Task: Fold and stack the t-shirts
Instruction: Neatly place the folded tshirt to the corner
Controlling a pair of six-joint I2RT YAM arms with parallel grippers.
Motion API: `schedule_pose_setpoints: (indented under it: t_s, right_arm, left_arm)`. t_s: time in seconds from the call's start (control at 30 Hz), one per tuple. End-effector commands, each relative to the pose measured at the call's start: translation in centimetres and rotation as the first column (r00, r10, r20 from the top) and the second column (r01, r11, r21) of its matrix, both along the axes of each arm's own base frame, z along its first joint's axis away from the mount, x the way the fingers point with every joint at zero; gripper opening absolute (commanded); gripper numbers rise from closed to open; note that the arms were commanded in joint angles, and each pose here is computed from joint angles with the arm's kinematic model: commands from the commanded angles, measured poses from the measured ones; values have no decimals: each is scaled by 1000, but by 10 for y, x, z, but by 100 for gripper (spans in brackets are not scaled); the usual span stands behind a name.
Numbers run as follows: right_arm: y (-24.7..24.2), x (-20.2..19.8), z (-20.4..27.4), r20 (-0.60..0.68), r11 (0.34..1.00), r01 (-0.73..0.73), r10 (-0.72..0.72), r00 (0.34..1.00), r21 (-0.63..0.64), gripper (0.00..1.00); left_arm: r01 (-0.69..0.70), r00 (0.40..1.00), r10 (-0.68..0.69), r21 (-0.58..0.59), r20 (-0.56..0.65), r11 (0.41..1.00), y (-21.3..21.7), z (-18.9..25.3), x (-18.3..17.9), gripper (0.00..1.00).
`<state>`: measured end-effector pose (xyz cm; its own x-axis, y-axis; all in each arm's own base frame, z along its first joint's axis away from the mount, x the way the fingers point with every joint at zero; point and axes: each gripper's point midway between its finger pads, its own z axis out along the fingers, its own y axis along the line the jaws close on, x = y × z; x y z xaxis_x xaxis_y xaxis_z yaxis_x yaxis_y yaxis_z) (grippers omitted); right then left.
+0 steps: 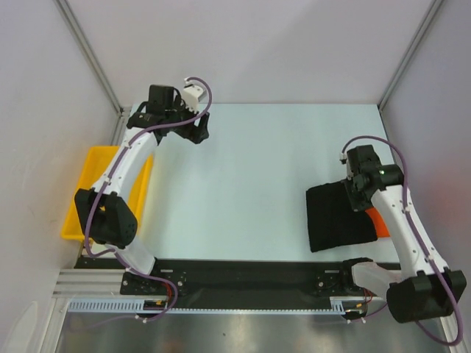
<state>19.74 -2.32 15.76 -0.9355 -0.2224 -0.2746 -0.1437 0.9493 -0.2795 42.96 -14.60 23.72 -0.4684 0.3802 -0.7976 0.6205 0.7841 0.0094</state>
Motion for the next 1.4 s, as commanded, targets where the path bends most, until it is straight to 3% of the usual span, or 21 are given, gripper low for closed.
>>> schedule_pose_setpoints:
  t_s: [0.0, 0.13, 0.23, 0.53, 0.8, 1.37]
  right_arm:
    - [-27, -6, 35, 100, 991, -17, 30, 995, -130, 0]
    - [-44, 9, 57, 201, 975, -16, 61, 978, -220, 0]
    - [-53, 5, 53, 176, 966, -26, 74, 982, -258, 0]
    - [-30, 30, 88, 316, 998, 16, 1, 949, -53, 0]
    - [-38, 22, 91, 317, 996, 75, -54, 947, -54, 0]
    - [-86, 16, 114, 384, 955, 206, -112, 917, -212, 0]
  left_arm:
    - [37, 998, -36, -25, 57, 999, -5, 19, 11, 81]
    - [40, 998, -38, -35, 54, 999, -7, 17, 13, 81]
    - [41, 997, -39, -36, 61, 999, -6, 19, 12, 82]
    - [21, 999, -20, -31, 46, 999, 4, 11, 15, 82]
    - [18, 999, -16, -50, 44, 999, 6, 12, 19, 82]
    - [1, 1000, 0, -67, 15, 998, 13, 8, 25, 83]
